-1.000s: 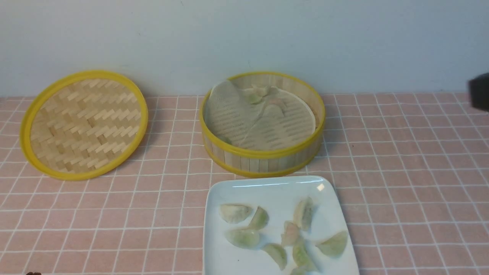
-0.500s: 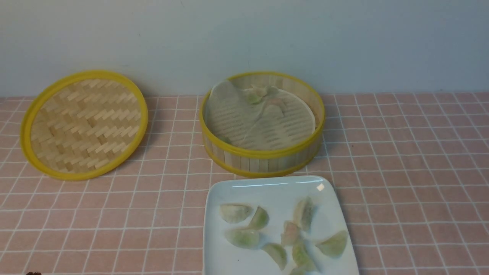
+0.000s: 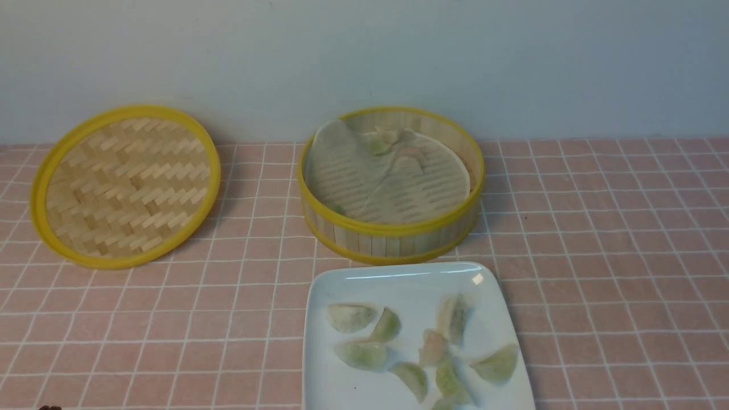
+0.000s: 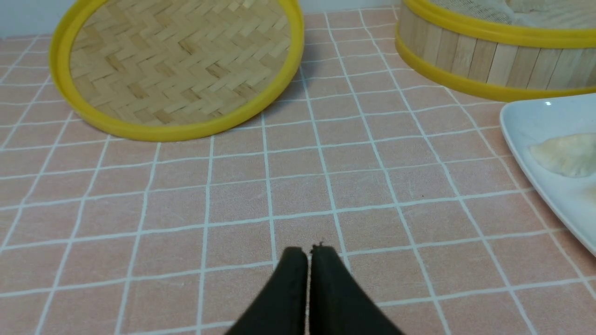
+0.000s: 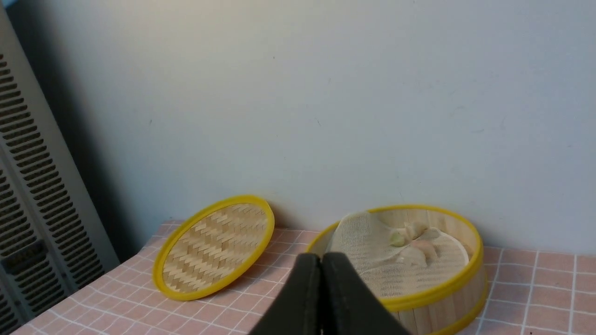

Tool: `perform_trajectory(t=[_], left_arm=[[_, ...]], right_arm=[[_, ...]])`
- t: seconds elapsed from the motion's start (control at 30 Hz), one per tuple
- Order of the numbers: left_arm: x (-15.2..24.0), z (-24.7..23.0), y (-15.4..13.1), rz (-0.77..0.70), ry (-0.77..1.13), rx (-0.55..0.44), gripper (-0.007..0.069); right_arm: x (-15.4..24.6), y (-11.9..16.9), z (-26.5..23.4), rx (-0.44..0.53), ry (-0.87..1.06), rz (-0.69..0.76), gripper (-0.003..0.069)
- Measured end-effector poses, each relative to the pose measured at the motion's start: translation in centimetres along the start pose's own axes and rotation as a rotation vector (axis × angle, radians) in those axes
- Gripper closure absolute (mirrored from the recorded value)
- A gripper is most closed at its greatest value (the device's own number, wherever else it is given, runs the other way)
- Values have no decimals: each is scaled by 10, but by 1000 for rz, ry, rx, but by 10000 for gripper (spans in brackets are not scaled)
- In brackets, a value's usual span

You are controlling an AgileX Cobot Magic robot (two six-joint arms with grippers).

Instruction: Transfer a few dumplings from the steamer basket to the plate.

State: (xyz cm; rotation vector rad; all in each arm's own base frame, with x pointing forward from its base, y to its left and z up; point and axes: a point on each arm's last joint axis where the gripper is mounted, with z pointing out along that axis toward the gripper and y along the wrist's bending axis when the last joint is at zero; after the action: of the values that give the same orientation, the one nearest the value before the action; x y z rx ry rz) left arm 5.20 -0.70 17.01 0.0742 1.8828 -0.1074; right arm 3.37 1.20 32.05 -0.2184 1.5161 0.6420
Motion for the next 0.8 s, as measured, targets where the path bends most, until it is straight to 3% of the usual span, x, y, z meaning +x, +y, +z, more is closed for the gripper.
perform_trajectory(t=[0.17,0.43,0.6,0.7,0.8], left_arm=[[0,0,0,0,0,0,631],[0,0,0,0,0,0,631],[0,0,0,0,0,0,631],[0,0,0,0,0,0,631],[0,0,0,0,0,0,631]], right_arm=[[-1,1,0,-13,-8,-25,673],[3,12,-1,-135,21,-129,673],[3,14,-1,-154,14,-182,673],[6,10,-2,-63,-3,-205,673],[23,-2,3,133,22,-220,673]])
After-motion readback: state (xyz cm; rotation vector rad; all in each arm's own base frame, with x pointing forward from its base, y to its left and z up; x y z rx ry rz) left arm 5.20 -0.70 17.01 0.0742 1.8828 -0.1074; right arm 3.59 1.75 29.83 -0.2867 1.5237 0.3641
